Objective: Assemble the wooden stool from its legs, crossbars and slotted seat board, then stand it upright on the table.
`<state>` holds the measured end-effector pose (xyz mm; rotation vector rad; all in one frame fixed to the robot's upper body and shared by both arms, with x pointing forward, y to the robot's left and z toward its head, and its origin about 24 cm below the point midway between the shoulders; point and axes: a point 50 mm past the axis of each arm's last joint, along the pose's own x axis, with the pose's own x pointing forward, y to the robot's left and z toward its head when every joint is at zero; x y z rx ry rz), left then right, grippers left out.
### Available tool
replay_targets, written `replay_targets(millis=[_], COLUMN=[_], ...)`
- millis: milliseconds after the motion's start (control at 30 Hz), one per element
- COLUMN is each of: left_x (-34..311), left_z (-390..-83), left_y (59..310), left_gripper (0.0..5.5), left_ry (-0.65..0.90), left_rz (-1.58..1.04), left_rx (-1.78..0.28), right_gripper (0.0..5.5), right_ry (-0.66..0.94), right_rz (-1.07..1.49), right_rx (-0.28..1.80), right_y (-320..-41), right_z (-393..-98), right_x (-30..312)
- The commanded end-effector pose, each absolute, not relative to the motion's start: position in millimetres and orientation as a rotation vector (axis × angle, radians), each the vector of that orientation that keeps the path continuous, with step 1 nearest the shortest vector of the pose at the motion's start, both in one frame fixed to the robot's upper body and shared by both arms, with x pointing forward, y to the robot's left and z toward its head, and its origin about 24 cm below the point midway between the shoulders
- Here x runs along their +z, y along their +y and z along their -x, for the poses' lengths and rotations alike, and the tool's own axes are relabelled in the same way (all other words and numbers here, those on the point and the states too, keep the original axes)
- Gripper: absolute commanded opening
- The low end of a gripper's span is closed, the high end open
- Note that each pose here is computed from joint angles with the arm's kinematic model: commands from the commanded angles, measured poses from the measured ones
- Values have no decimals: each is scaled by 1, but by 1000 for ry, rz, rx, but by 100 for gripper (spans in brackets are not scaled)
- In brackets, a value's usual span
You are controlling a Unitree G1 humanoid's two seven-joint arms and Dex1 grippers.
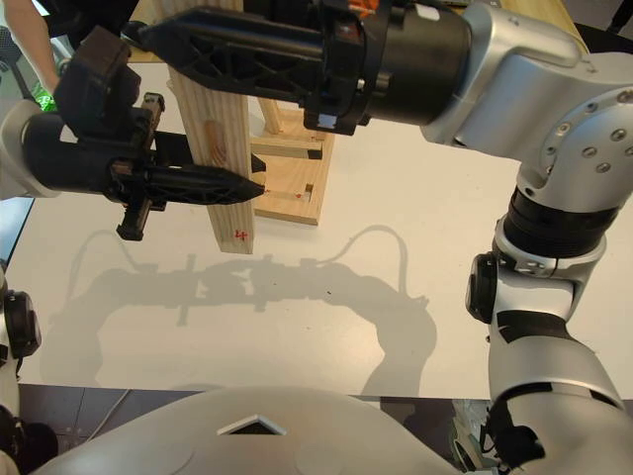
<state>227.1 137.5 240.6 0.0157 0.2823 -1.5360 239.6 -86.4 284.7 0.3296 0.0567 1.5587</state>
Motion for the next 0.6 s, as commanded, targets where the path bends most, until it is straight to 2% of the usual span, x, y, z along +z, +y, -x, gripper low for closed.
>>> replay_targets(millis=[33,100,467,567,600], left_x=[244,244,244,245,246], left_z=[-227,-227,-225,-227,-227], left_y=[137,137,137,135,135], left_gripper=[101,101,101,101,137], left_ry=[270,269,268,227,207], left_rz=[-45,-47,-50,-83,-94], left_rx=[-1537,-1540,-1551,-1532,-1526], right_gripper=[120,103,103,103,103], right_ry=[71,76,82,79,79], right_rz=[-328,-326,-327,-331,-333], right_rx=[1567,1569,1574,1573,1573], right_y=[-86,-86,-87,-86,-86], right_z=[-239,-239,-236,-236,-236], right_x=[284,284,282,282,282])
